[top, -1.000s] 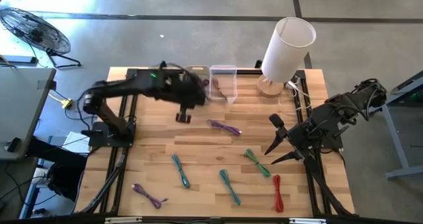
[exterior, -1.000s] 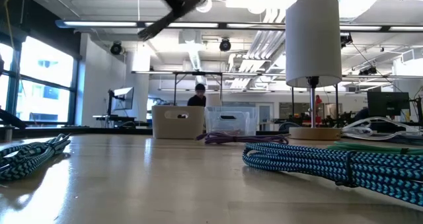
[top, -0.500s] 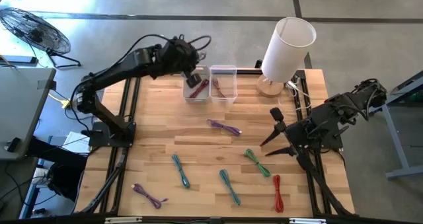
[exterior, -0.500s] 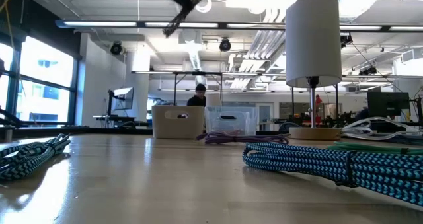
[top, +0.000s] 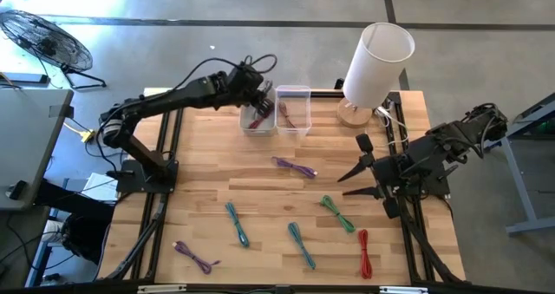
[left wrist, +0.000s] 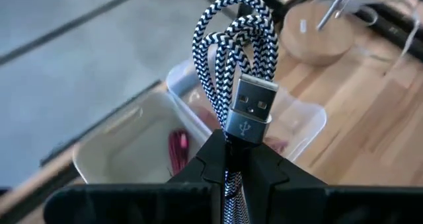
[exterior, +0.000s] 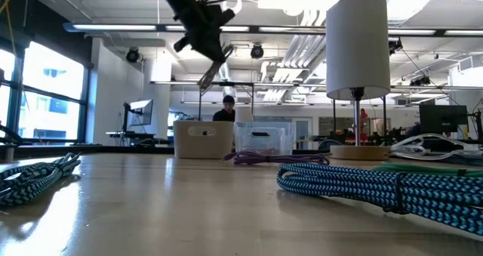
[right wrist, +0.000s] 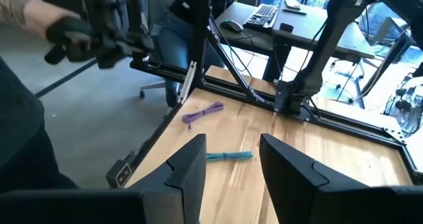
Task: Pick & Place USB Port
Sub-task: Put the black and white USB cable into the gray bin
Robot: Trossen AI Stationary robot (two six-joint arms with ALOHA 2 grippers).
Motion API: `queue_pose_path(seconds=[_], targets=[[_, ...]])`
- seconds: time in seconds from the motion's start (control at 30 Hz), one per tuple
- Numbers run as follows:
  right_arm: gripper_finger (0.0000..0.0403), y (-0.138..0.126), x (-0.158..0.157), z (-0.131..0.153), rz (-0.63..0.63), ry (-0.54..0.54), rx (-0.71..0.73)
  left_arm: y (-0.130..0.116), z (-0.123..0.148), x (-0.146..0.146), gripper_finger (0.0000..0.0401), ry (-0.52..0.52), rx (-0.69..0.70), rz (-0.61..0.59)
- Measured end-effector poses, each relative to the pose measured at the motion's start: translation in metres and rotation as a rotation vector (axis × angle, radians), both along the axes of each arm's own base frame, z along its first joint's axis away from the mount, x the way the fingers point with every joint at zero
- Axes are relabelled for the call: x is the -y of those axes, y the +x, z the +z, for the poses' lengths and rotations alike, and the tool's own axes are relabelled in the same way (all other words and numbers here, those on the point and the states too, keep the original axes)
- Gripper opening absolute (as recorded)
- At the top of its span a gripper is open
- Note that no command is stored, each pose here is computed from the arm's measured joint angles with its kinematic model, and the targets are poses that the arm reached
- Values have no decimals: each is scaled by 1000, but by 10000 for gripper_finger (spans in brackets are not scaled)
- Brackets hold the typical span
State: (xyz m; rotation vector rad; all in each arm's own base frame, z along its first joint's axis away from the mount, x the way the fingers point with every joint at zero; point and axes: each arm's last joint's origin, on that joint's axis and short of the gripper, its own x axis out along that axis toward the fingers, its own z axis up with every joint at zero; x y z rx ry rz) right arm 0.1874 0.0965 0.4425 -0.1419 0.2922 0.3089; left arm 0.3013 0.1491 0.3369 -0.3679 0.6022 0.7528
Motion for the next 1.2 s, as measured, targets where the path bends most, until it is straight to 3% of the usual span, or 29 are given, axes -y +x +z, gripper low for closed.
queue_pose_path(seconds=[0.2, 0.3, 0.7, 1.2], targets=[[133, 0, 0, 0, -10, 31, -9, 1, -25, -4, 19, -11, 41, 82], [133, 0, 0, 0, -10, 31, -10, 0, -32, -11, 19, -35, 103, 96], [133, 0, 0, 0, -11, 31, -11, -7, -55, -20, 19, -94, 136, 237], [133, -1, 0, -2, -12, 22, -33, -3, -76, -29, 19, -145, 80, 239]])
